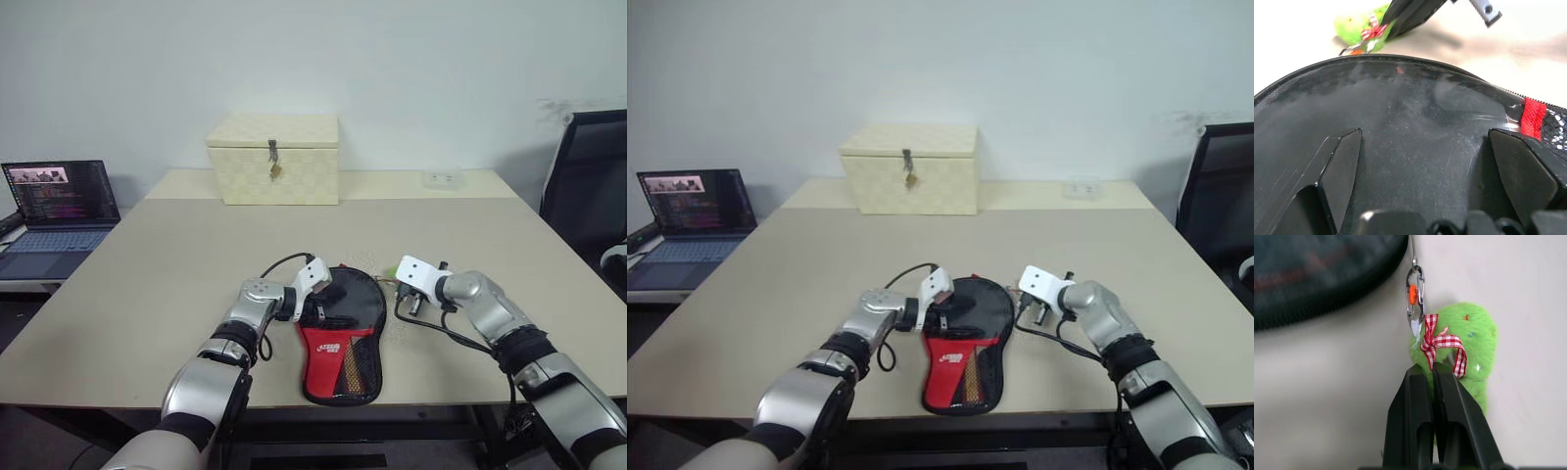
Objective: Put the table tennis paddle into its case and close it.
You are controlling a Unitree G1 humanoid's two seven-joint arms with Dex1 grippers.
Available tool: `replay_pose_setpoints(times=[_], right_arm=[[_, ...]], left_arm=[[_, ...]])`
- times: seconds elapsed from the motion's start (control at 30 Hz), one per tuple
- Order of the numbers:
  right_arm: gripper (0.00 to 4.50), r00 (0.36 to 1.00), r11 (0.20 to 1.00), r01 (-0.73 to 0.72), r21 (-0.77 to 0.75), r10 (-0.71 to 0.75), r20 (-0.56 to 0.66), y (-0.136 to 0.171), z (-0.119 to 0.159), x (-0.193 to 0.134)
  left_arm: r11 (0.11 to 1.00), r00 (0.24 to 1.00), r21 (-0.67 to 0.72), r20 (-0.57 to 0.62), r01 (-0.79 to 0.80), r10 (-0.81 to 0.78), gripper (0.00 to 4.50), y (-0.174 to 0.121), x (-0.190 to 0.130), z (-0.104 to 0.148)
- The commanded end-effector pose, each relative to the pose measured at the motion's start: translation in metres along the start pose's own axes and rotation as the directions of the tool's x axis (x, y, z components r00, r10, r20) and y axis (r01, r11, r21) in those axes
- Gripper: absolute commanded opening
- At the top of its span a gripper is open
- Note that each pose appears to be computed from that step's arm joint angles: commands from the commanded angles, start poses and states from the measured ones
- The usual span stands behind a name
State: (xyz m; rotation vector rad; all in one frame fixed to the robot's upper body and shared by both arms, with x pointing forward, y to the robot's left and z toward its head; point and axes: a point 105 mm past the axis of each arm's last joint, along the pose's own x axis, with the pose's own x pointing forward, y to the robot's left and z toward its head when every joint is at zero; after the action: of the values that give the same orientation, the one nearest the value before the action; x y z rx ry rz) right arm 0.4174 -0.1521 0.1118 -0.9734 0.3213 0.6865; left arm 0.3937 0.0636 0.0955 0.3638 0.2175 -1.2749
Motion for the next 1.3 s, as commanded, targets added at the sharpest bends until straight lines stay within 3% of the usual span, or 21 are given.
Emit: replay_pose_setpoints(times=[0.03, 0.4, 0.83, 1.3], right_arm=[[0.01, 0.999, 0.998, -0.036, -0.047, 0.035, -0.005, 0.002, -0.006, -0.031], [0.01, 0.976, 0.977, -0.214, -0.006, 0.214, 0.031, 0.064, 0.014, -0.096], [0.01, 0.869, 0.871, -0.491, -0.004, 0.490, 0.063, 0.144, 0.035, -0.143], [0.01, 0.783, 0.778, -0.621, 0.094, 0.611, 0.117, 0.176, 0.045, -0.175]], left_arm=[[1.000, 0.999, -0.015, -0.053, 0.009, -0.010, 4.50, -0.006, 0.005, -0.012], [1.000, 0.998, -0.025, -0.060, -0.008, 0.007, 4.50, -0.007, 0.015, -0.012], [0.999, 0.998, -0.035, -0.057, 0.003, -0.005, 4.50, -0.014, 0.029, -0.011], [0.999, 0.999, -0.039, -0.049, -0.023, 0.021, 4.50, -0.017, 0.045, -0.006]])
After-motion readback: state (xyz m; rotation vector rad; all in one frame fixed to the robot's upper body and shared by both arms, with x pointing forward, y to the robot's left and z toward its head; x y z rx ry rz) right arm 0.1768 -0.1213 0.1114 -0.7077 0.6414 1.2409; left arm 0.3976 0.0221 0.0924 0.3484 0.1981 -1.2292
